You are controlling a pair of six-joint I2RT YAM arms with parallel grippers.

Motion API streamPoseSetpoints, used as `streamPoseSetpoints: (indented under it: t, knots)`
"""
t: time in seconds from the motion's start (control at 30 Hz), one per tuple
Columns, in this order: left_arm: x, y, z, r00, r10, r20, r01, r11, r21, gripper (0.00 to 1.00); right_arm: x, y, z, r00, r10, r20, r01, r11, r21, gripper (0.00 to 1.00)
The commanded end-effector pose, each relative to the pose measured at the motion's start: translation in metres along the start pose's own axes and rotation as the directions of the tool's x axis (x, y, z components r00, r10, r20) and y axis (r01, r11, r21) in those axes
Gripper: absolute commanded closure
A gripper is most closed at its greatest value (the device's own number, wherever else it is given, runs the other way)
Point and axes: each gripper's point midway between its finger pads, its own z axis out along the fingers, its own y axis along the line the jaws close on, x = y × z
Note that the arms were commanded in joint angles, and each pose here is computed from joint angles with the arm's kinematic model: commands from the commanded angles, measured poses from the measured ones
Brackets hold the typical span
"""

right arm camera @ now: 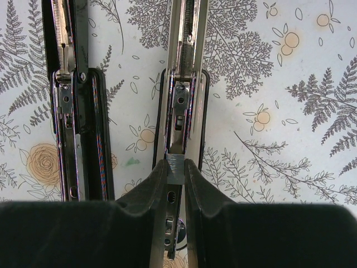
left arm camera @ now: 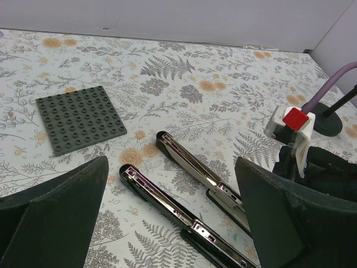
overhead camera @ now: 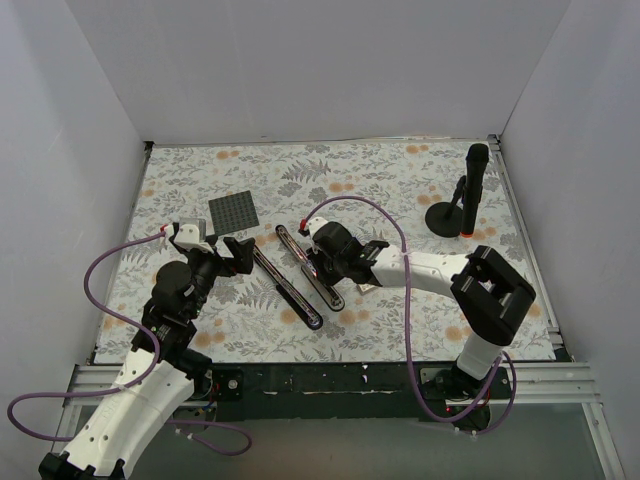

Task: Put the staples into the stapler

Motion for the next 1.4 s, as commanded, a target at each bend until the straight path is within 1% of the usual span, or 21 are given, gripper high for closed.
streamPoseSetpoints:
  t: [0.0, 0.23, 0.53, 1.0, 1.37]
  knots:
    - [-0.016, -0.003, -0.003, 0.999, 0.006, 0.039, -0.006, 1.0, 0.006, 0.02, 0.004, 0.006, 0.005, 1.0, 0.011, -0.003, -0.011, 1.0, -0.022, 0.86]
    - [-0.016, -0.004, -0.003, 0.999, 0.006, 0.039, -0.006, 1.0, 0.007, 0.02, -0.009, 0.002, -0.005, 0.999, 0.011, 0.034, -0.011, 1.0, 0.007, 0.87]
    - [-0.016, -0.003, -0.003, 0.999, 0.006, 0.04, -0.006, 1.0, 0.004, 0.02, -0.024, 0.006, -0.017, 0.996, 0.032, 0.085, -0.031, 0.999, -0.008, 0.87]
    - [-0.016, -0.003, -0.003, 0.999, 0.006, 0.038, -0.006, 1.0, 0.004, 0.02, -0.012, 0.008, -0.008, 0.998, 0.037, 0.049, -0.036, 0.999, -0.026, 0.87]
    - [-0.016, -0.003, -0.003, 0.999, 0.006, 0.039, -0.006, 1.0, 0.006, 0.02, -0.002, 0.004, -0.001, 0.999, 0.041, 0.02, -0.041, 0.999, -0.004, 0.87]
